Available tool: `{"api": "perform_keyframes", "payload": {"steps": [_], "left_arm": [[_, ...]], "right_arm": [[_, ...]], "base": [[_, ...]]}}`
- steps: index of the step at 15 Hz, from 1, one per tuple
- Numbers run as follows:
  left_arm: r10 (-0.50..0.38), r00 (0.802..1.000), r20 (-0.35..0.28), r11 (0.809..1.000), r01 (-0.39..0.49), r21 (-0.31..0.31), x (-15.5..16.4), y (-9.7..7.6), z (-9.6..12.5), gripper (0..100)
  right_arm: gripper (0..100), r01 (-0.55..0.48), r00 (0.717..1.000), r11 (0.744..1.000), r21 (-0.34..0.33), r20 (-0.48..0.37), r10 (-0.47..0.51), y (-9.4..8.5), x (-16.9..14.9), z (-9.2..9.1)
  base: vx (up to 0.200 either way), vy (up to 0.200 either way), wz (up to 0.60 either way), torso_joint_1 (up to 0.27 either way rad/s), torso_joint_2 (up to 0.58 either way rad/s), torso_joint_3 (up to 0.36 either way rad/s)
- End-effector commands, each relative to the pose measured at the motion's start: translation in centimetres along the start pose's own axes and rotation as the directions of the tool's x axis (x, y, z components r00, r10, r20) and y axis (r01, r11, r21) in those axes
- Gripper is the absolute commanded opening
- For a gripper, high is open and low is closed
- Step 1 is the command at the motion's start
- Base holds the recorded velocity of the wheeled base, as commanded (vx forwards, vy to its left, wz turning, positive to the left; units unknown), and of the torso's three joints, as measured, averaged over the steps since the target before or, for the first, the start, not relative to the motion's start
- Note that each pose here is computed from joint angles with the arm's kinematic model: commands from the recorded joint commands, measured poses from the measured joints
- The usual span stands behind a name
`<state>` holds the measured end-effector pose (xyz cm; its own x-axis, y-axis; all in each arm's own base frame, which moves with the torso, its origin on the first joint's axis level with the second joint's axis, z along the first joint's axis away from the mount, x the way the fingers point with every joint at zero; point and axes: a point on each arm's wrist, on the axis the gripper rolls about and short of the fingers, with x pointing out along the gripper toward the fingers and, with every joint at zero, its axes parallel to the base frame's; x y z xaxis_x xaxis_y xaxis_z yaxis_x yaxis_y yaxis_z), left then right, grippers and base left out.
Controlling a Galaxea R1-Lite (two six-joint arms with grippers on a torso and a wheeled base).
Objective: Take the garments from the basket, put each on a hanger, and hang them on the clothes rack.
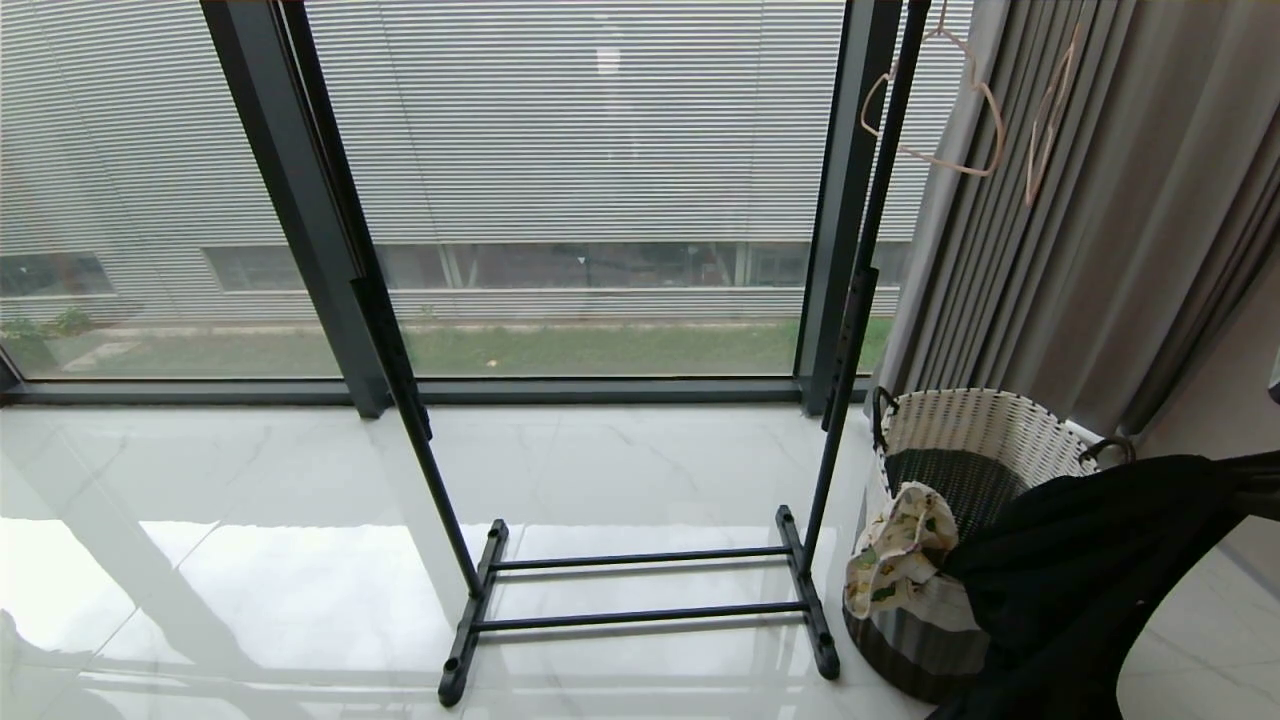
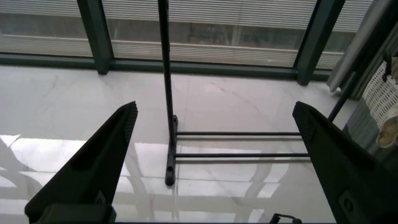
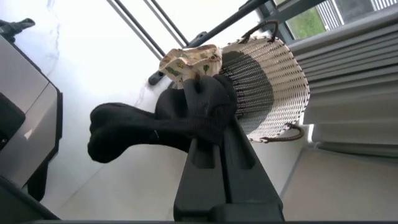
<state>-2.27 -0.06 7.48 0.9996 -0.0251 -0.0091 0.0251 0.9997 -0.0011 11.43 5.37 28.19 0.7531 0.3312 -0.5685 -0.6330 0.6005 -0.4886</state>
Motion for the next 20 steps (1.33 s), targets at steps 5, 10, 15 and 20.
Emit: {"api": "perform_keyframes", "payload": {"steps": [5, 10, 15, 20], "left_arm": [[-0.235, 0.972, 0.009, 0.966, 0.235, -0.106, 7.7, -0.9, 13.7, 100], [-0.444, 0.868, -0.222, 0.896, 0.435, -0.092, 19.0, -7.8, 15.7, 100], [-0.577, 0.726, -0.374, 0.797, 0.601, -0.062, 18.8, -18.6, 11.9, 100], [-0.711, 0.584, -0.391, 0.672, 0.728, -0.137, 14.4, -31.4, 6.8, 100]], "right_arm": [[0, -0.014, 0.999, 1.000, -0.004, 0.052, 0.014, -0.1, -0.7, 0.3], [0, -0.052, 0.987, 0.998, -0.020, 0.151, 0.054, -0.4, 0.0, 1.4], [0, -0.112, 0.976, 0.993, -0.027, 0.185, 0.115, -0.2, 0.3, 1.5], [0, -0.156, 0.964, 0.985, -0.066, 0.207, 0.167, 0.4, 0.4, 2.0]], "base": [[0.000, 0.000, 0.00, 0.000, 0.00, 0.000], [0.000, 0.000, 0.00, 0.000, 0.00, 0.000], [0.000, 0.000, 0.00, 0.000, 0.00, 0.000], [0.000, 0.000, 0.00, 0.000, 0.00, 0.000]]}}
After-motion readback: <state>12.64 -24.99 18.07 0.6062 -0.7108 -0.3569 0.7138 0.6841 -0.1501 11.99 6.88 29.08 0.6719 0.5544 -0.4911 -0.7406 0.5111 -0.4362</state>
